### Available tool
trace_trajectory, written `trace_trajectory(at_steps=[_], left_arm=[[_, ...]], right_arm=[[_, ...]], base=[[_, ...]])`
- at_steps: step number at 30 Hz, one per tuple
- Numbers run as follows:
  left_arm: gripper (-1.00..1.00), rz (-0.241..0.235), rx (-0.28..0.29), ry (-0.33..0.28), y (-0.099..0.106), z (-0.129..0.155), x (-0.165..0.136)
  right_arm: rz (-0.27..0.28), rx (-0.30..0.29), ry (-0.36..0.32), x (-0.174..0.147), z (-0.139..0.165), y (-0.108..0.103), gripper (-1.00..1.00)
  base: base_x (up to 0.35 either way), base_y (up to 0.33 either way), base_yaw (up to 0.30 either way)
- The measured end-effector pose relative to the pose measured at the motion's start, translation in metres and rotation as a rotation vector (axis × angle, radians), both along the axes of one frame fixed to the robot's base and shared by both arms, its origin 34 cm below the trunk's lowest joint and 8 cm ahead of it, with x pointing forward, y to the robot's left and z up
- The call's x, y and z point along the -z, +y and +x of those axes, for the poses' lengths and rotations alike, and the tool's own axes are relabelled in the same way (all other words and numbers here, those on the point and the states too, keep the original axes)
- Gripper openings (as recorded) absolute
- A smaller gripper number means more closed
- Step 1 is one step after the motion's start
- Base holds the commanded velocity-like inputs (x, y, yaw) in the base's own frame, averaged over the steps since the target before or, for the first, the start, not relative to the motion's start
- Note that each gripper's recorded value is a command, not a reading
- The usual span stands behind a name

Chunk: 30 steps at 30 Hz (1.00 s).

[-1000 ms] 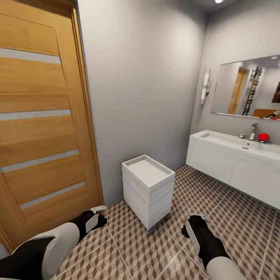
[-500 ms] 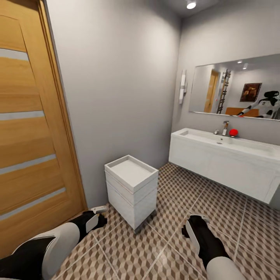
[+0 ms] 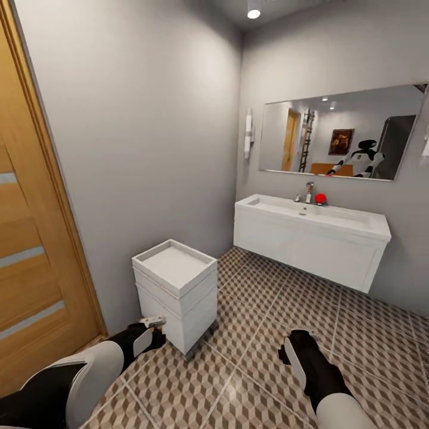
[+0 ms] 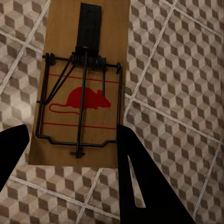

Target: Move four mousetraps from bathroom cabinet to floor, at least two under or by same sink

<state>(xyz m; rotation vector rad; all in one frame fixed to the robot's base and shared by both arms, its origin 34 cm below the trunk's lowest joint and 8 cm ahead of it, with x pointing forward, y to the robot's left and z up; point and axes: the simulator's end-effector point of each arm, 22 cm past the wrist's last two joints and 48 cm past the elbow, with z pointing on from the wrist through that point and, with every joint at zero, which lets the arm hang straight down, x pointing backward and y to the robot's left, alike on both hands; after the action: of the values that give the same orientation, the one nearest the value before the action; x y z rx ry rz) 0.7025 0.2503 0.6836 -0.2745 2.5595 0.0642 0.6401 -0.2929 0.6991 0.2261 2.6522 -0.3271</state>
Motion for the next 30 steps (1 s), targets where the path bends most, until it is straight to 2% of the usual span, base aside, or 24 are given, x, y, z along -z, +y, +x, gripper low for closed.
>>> trace_trajectory(at_steps=[30], left_arm=[[-1.00,-0.001,0.008,0.000,-0.0056,0.0000,-0.0001]], right_arm=[[0.001,-0.001,0.000,0.0001,0.0001,0.0004,-1.00]], base=[[0.000,0.000,-0.297]])
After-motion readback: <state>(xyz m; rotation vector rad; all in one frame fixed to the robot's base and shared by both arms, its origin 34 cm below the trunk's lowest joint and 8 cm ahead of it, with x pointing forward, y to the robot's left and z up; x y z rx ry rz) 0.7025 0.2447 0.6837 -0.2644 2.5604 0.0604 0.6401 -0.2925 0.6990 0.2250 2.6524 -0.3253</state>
